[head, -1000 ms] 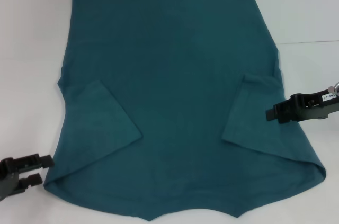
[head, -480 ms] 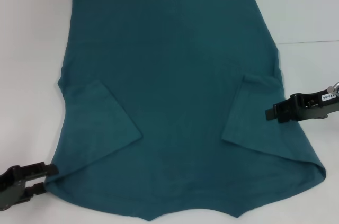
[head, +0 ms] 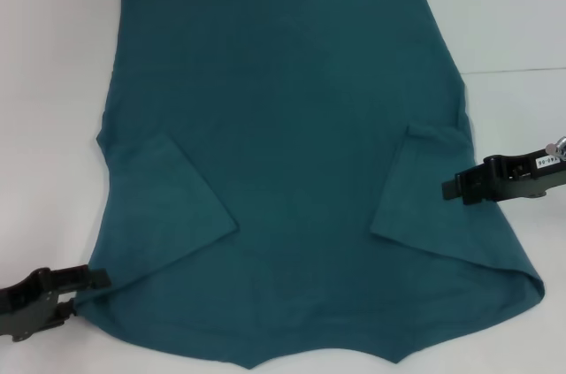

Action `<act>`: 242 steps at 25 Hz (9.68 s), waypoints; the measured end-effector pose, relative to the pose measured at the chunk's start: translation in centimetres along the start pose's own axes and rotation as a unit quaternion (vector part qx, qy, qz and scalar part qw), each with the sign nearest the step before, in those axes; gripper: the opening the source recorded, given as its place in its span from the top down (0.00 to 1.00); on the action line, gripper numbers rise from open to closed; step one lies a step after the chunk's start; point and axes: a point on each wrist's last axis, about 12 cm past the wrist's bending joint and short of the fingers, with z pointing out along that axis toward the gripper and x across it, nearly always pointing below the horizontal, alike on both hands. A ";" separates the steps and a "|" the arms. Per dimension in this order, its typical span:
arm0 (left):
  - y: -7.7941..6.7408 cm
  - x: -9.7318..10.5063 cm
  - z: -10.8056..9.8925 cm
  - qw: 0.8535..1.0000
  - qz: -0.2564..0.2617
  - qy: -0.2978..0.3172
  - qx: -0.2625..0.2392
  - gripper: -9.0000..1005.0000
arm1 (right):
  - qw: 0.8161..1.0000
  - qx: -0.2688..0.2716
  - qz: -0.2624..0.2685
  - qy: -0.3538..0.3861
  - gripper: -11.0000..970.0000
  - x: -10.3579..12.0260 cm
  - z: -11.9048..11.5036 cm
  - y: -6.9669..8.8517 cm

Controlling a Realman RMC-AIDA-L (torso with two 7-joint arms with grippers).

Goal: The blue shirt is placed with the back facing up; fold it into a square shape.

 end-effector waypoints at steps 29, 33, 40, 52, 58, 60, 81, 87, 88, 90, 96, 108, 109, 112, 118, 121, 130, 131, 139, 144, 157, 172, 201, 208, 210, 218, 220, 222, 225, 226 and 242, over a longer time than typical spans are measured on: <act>-0.8 -0.4 0.2 0.999 0.043 0.001 0.017 0.97 | 0.998 0.014 0.053 -0.024 0.54 3.0 -4.6 -4.1; -0.9 -0.6 0.3 0.999 0.045 -0.001 0.017 0.97 | 0.998 0.002 0.061 0.006 0.57 3.8 -5.7 -4.2; -0.9 -0.8 0.3 0.999 0.044 -0.005 0.014 0.97 | 0.995 0.045 0.066 0.059 0.60 5.4 -6.0 -5.2; -1.1 -1.0 0.4 0.999 0.045 -0.005 0.015 0.97 | 0.996 0.046 0.042 0.070 0.59 5.5 -4.9 -4.8; -1.1 -1.0 0.5 0.999 0.044 -0.008 0.013 0.97 | 0.995 0.054 0.038 0.078 0.46 5.7 -4.4 -4.8; -1.1 -1.0 0.5 0.999 0.044 -0.008 0.012 0.97 | 0.995 0.054 0.038 0.076 0.34 5.7 -4.2 -4.8; -0.9 -0.8 0.5 0.999 0.040 -0.009 0.012 0.97 | 0.993 0.066 0.014 0.094 0.34 4.9 -2.0 -3.4; -0.8 -0.7 0.4 0.999 0.039 -0.011 0.010 0.97 | 0.994 0.059 0.006 0.097 0.34 4.5 -1.3 -2.7; -0.8 -0.7 0.4 0.999 0.039 -0.011 0.010 0.97 | 0.993 0.058 0.004 0.098 0.34 4.5 -1.2 -2.5; -0.8 -0.7 0.4 0.999 0.039 -0.011 0.010 0.97 | 0.993 0.055 -0.001 0.101 0.34 4.4 -0.8 -2.1; -0.7 -0.8 0.4 0.999 0.037 -0.015 0.010 0.97 | 0.994 0.043 -0.011 0.103 0.38 4.1 -0.2 -1.3; -0.6 -0.9 0.2 0.999 0.032 -0.021 0.013 0.97 | 0.992 0.036 -0.011 0.121 0.49 4.3 -0.5 -1.1; -0.7 -0.9 0.2 0.999 0.032 -0.021 0.013 0.97 | 0.992 0.037 -0.010 0.121 0.50 4.3 -0.5 -1.1; -0.8 -0.9 0.3 0.999 0.033 -0.020 0.014 0.97 | 0.991 0.038 -0.009 0.124 0.55 4.3 -0.6 -1.2; -0.9 -0.9 0.4 0.999 0.035 -0.019 0.016 0.97 | 0.991 0.040 -0.009 0.127 0.76 4.3 -0.6 -1.2; -0.9 -0.9 0.5 0.999 0.035 -0.019 0.016 0.97 | 0.991 0.042 -0.005 0.127 0.87 4.3 -0.6 -1.2; -1.0 -1.1 0.4 0.999 0.034 -0.025 0.020 0.97 | 0.990 0.052 -0.001 0.132 0.75 4.5 -0.6 -1.4; -1.0 -1.1 0.4 0.999 0.034 -0.025 0.020 0.97 | 0.989 0.055 0.000 0.134 0.74 4.5 -0.6 -1.5; -1.0 -1.0 0.5 0.999 0.033 -0.026 0.021 0.97 | 0.988 0.060 0.000 0.139 0.62 4.7 -0.3 -1.5; -1.0 -1.0 0.5 0.999 0.034 -0.027 0.022 0.97 | 0.988 0.059 -0.002 0.141 0.60 4.7 0.1 -1.3; -1.0 -1.0 0.5 0.999 0.032 -0.028 0.024 0.97 | 0.989 0.051 -0.012 0.139 0.60 4.1 1.0 -0.3; -1.0 -1.0 0.5 0.999 0.031 -0.028 0.024 0.97 | 0.986 0.053 -0.027 0.154 0.71 4.3 1.2 -0.1; -1.8 0.2 -1.6 0.994 0.089 0.035 0.059 0.97 | 0.993 0.005 0.005 0.116 0.96 6.1 -1.8 -2.4; -1.4 1.5 -3.6 0.990 0.107 0.072 0.056 0.97 | 0.990 -0.001 0.018 0.139 0.95 7.9 -2.8 -3.0; -1.2 2.2 -4.3 0.988 0.111 0.083 0.061 0.97 | 0.990 -0.001 0.021 0.142 0.95 8.3 -3.2 -3.1; -0.4 3.8 -5.5 0.986 0.110 0.121 0.045 0.97 | 0.986 -0.004 0.024 0.167 0.94 9.5 -3.6 -3.3; -0.3 3.9 -5.5 0.985 0.115 0.124 0.045 0.97 | 0.985 -0.003 0.020 0.170 0.94 9.6 -3.5 -3.3; -0.6 3.7 -5.4 0.983 0.122 0.125 0.049 0.97 | 0.986 -0.006 0.016 0.167 0.94 9.6 -3.4 -3.3; -1.2 3.0 -5.1 0.982 0.133 0.124 0.057 0.97 | 0.988 -0.014 0.007 0.157 0.93 9.4 -3.4 -3.2; -1.7 2.6 -4.9 0.981 0.137 0.124 0.061 0.97 | 0.989 -0.019 0.003 0.148 0.93 9.2 -3.4 -3.1; -9.4 -6.2 1.1 0.990 0.119 0.057 0.051 0.97 | 0.996 -0.065 0.020 -0.063 0.92 2.2 -3.8 -1.1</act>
